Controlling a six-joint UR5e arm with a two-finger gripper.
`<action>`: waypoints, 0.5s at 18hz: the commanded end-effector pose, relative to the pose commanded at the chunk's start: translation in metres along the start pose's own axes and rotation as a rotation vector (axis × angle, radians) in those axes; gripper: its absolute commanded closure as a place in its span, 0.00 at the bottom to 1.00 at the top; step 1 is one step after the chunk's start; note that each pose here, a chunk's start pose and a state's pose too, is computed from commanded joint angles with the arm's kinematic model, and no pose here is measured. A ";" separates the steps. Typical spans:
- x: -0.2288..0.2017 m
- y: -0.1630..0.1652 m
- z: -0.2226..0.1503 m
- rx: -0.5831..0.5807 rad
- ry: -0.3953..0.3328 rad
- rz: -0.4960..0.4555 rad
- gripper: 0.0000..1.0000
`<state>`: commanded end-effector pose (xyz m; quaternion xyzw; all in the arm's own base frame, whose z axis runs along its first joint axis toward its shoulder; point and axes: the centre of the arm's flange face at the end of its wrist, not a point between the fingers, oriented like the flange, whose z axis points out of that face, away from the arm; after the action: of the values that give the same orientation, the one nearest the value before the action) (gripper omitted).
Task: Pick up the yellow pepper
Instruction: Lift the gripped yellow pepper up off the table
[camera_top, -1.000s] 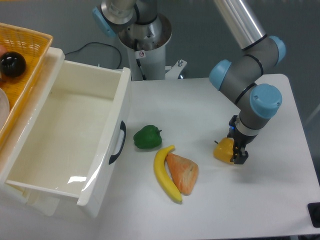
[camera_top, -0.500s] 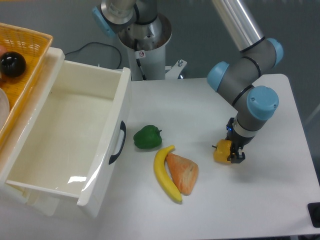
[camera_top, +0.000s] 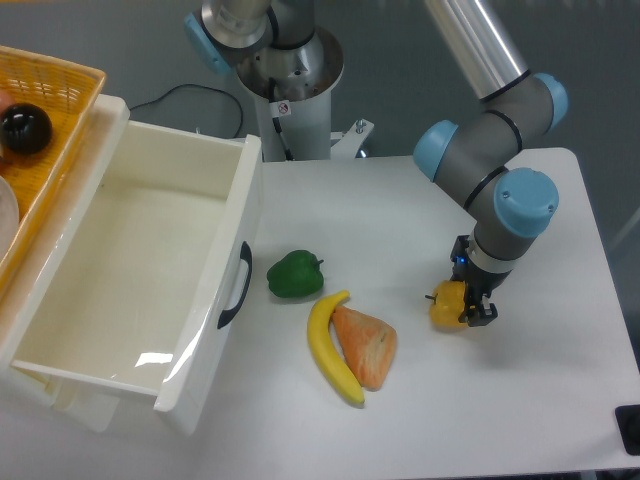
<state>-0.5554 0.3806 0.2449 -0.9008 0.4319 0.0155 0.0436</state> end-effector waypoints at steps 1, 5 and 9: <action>-0.001 0.000 -0.009 -0.010 -0.010 -0.035 0.64; -0.004 0.002 -0.039 -0.023 -0.032 -0.158 0.64; -0.016 0.005 -0.067 -0.026 -0.038 -0.266 0.64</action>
<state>-0.5701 0.3833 0.3124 -0.9501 0.3075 0.0323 0.0416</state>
